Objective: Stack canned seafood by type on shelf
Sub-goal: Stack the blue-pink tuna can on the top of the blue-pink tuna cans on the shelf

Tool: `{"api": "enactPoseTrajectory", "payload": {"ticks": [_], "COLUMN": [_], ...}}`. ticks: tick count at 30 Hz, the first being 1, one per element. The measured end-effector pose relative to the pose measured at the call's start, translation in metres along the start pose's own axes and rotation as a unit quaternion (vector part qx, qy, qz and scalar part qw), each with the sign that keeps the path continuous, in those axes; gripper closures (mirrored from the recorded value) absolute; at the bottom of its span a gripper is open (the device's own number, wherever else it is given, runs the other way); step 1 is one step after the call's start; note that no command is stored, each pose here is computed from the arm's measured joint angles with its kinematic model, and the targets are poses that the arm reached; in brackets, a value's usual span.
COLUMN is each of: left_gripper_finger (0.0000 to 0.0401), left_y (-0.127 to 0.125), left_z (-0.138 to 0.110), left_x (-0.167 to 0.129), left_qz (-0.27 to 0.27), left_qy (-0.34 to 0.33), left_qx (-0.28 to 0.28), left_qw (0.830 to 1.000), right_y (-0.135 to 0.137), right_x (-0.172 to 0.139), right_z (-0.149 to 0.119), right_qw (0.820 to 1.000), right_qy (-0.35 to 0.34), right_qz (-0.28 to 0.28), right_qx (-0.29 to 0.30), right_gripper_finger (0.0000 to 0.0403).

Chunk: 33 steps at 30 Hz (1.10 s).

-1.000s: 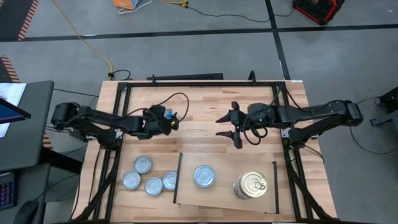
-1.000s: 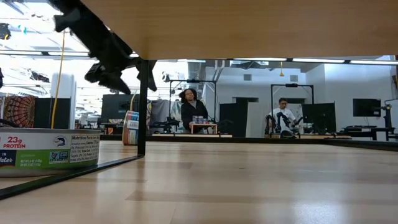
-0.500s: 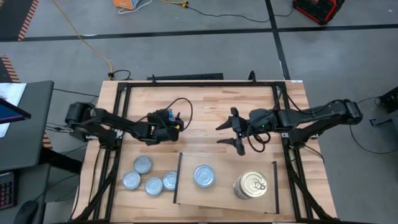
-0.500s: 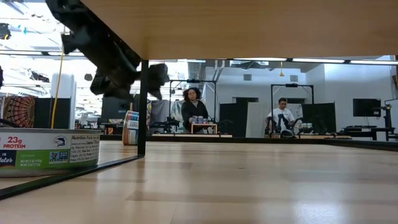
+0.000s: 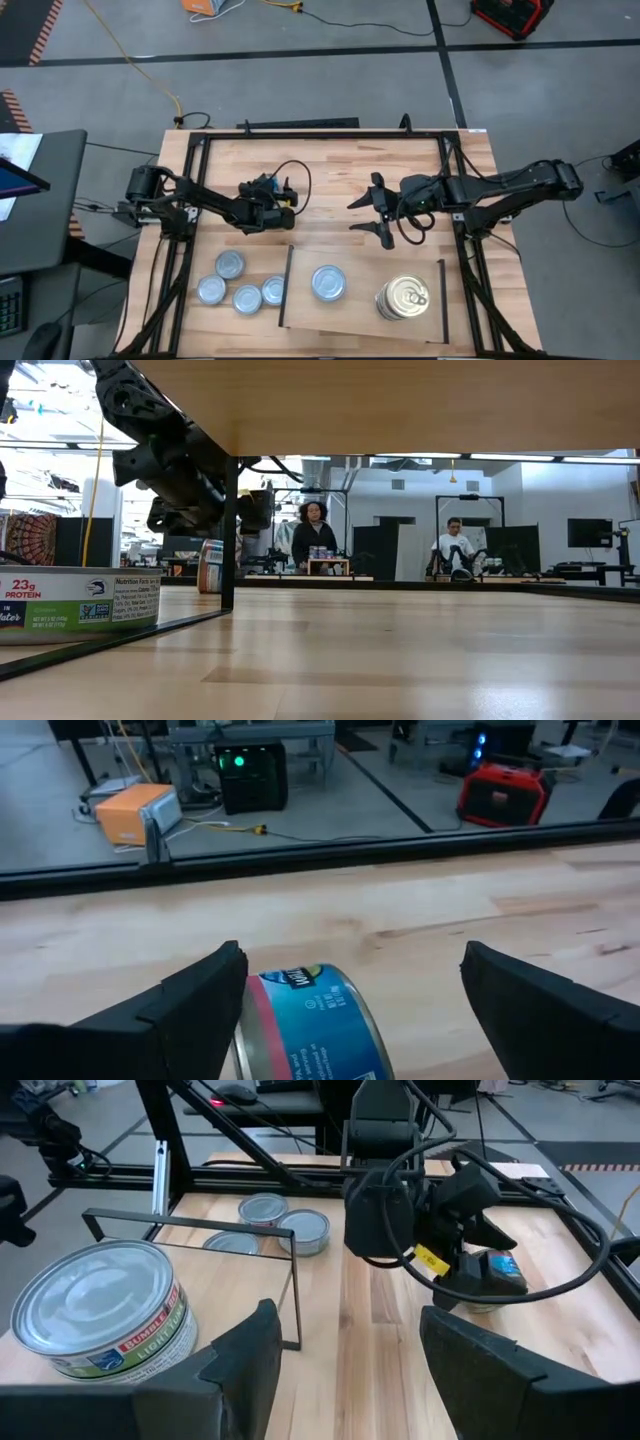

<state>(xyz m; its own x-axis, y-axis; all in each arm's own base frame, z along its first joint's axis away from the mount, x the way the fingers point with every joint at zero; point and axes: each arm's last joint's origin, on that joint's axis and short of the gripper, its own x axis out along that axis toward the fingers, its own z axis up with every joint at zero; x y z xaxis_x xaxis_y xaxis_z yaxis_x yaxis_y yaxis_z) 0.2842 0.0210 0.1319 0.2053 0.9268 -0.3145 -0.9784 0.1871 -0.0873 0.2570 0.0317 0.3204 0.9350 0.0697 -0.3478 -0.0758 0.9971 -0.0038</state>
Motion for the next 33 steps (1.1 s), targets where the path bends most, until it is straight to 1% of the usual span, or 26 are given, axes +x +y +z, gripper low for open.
{"api": "enactPoseTrajectory", "payload": {"ticks": [3,6,9,12,16,19,26,30,33], "left_gripper_finger": [0.0069,0.0092,0.011,0.0122,0.0126,0.0127,0.0127,0.0127,0.0127], "left_y": [0.001,-0.002,-0.008,-0.014,-0.018,-0.015,0.002,0.004,0.004], "left_z": [0.001,0.006,0.015,0.028,0.034,0.033,0.023,0.021,0.021], "left_x": [-0.003,-0.013,-0.024,-0.032,-0.034,-0.034,-0.04,-0.042,-0.043], "left_qz": [-0.003,-0.022,-0.042,-0.048,-0.047,-0.039,-0.016,-0.017,-0.017], "left_qy": [-0.001,0.0,-0.004,-0.023,-0.03,-0.027,-0.009,-0.004,-0.004], "left_qx": [-0.006,-0.006,0.006,0.015,0.029,0.033,0.006,-0.012,-0.015], "left_qw": [1.0,1.0,0.999,0.998,0.998,0.998,1.0,1.0,1.0], "right_y": [0.001,0.001,0.001,0.001,0.001,0.001,0.001,0.001,0.001], "right_x": [0.0,0.0,0.0,0.0,0.0,0.0,0.0,0.0,0.0], "right_z": [0.0,-0.001,-0.001,-0.001,-0.001,-0.001,-0.002,-0.002,-0.002], "right_qw": [1.0,1.0,1.0,1.0,1.0,1.0,1.0,1.0,1.0], "right_qy": [0.0,0.003,0.005,0.005,0.005,0.006,0.009,0.008,0.008], "right_qz": [0.001,0.001,0.001,0.001,0.001,0.001,0.001,0.001,0.001], "right_qx": [0.0,0.0,-0.001,0.0,0.001,0.001,0.001,0.001,0.005], "right_gripper_finger": [0.0137,0.0137,0.0137,0.0137,0.0137,0.0137,0.0137,0.0137,0.0137]}}
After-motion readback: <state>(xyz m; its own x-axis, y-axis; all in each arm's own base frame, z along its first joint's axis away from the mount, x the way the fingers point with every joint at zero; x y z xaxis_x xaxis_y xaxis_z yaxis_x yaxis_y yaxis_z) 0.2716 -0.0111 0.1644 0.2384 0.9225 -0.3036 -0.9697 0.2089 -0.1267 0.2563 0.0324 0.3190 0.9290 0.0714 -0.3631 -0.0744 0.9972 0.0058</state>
